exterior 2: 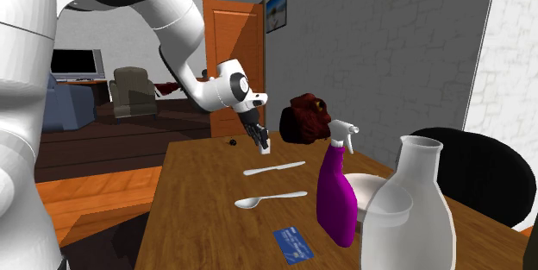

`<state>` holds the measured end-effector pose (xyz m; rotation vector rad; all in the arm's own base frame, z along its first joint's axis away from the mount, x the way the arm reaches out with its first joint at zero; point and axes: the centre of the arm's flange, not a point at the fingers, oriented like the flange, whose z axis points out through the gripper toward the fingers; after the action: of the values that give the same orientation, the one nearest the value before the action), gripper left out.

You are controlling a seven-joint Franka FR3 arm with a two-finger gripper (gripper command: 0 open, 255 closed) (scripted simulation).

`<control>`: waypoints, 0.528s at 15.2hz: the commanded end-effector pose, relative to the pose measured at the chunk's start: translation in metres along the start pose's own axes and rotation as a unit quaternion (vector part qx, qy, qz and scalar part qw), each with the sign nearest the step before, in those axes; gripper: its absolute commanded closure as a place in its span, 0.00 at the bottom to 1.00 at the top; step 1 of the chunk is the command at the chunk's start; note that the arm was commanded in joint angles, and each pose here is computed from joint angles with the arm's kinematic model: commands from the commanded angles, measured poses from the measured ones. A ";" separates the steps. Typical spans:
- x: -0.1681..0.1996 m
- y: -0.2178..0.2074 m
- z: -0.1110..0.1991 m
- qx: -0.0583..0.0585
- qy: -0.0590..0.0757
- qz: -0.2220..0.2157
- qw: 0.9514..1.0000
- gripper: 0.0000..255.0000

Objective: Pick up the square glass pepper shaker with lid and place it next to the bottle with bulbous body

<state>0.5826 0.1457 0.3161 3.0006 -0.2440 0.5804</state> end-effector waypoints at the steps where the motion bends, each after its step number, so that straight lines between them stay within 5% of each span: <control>1: 0.004 0.001 -0.009 0.000 0.000 0.000 1.000 1.00; 8: 0.018 0.002 -0.043 0.000 0.000 0.000 1.000 1.00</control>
<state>0.5834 0.1461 0.3564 3.0005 -0.2440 0.5812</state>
